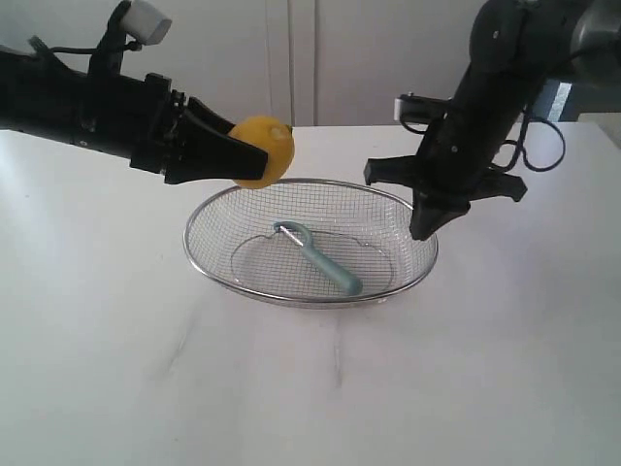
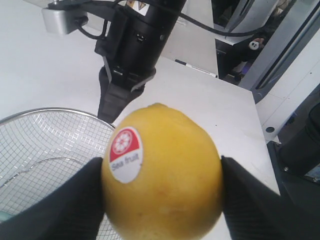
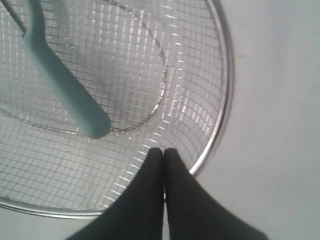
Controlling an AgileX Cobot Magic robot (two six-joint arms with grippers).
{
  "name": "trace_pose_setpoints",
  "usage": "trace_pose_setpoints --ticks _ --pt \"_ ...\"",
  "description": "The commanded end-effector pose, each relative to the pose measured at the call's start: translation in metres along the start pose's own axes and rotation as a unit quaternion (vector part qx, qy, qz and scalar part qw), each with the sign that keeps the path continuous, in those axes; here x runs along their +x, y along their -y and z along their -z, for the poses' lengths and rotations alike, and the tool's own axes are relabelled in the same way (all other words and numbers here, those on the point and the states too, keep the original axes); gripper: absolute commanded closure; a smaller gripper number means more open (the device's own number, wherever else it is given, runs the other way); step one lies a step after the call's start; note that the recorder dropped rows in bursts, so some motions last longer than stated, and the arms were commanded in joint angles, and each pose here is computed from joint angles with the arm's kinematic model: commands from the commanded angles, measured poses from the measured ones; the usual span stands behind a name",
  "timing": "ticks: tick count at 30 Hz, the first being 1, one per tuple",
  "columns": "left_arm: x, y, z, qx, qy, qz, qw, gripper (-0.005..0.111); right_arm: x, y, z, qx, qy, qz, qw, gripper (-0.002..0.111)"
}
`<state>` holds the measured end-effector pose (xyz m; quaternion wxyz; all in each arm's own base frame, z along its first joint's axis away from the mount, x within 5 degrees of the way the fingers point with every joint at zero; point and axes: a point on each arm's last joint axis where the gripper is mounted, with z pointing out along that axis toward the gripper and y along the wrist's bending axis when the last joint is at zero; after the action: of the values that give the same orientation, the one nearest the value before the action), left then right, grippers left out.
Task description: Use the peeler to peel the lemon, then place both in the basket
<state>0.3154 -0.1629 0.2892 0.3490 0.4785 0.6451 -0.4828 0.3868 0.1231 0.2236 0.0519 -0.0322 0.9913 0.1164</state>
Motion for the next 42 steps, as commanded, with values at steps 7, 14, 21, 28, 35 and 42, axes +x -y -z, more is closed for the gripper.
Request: trace_pose_setpoints --ticks 7,14,21,28,35,42 --pt "-0.006 0.004 0.002 0.013 0.017 0.001 1.000 0.107 -0.004 0.077 0.022 0.036 -0.018 -0.080 0.996 0.108" --pt "-0.006 0.004 0.002 0.015 0.017 0.001 1.000 0.107 -0.003 0.105 0.028 0.061 -0.018 -0.102 0.993 0.108" --pt "-0.006 0.004 0.002 0.015 0.017 0.001 1.000 0.107 -0.003 0.109 0.029 0.062 -0.017 -0.107 0.992 0.108" --pt "-0.006 0.005 0.002 0.019 0.017 0.022 0.999 0.107 -0.003 0.109 0.029 0.062 -0.017 -0.107 0.992 0.108" --pt "-0.006 0.005 0.002 0.019 0.017 0.023 0.999 0.107 -0.003 0.109 0.029 0.062 -0.017 -0.107 0.992 0.108" --pt "-0.005 0.005 0.002 0.019 0.013 0.022 1.000 0.107 -0.003 0.109 0.029 0.062 -0.017 -0.107 0.992 0.108"
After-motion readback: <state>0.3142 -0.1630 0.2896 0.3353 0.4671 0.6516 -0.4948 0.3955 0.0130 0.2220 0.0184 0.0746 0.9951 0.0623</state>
